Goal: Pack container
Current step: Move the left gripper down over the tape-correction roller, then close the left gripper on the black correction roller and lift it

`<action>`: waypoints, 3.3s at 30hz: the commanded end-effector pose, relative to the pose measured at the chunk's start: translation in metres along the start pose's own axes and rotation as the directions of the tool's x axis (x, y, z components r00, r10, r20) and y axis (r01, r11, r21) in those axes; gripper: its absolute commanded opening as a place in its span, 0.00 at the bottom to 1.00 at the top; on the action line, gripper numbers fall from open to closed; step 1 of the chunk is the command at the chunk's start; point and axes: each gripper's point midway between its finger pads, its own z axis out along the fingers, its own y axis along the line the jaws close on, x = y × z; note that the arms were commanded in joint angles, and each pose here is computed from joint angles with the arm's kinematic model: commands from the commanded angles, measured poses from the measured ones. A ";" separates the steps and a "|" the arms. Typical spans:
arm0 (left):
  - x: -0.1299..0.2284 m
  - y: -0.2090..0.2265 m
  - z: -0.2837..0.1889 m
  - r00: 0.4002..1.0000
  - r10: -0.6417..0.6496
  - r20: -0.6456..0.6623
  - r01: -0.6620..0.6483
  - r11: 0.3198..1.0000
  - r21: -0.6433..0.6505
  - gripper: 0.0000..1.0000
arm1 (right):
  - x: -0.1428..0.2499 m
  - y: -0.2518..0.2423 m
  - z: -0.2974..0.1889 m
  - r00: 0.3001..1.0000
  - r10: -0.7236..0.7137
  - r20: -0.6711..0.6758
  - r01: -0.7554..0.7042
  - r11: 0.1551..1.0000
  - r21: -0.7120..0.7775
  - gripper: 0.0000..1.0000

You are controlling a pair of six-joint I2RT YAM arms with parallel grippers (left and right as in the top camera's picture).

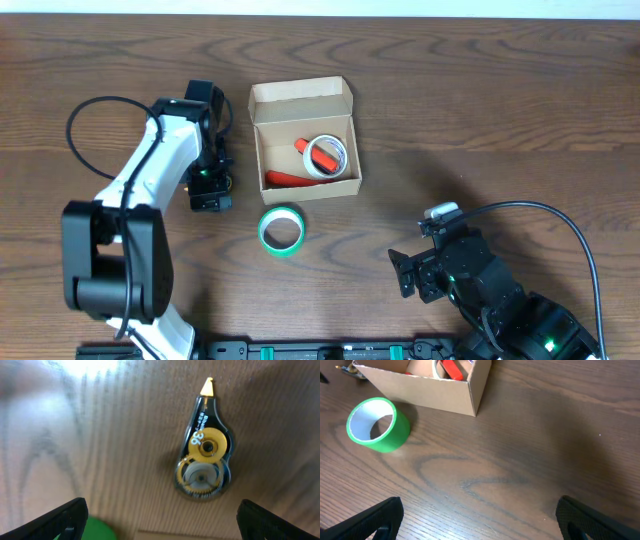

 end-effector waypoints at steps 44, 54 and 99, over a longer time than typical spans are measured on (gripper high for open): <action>-0.010 -0.019 0.052 0.984 0.149 -0.098 -0.151 0.988 -0.015 0.93 | 0.000 -0.001 -0.001 1.000 0.009 0.007 -0.009 1.000 0.007 0.99; -0.009 -0.018 0.053 0.984 0.148 -0.104 -0.151 0.988 -0.019 0.78 | 0.000 -0.001 -0.001 1.000 0.009 0.007 -0.009 1.000 0.007 0.99; -0.005 -0.037 -0.010 0.981 0.175 -0.086 -0.159 0.973 0.165 0.49 | 0.000 -0.001 -0.001 1.000 0.009 0.007 -0.009 1.000 0.007 0.99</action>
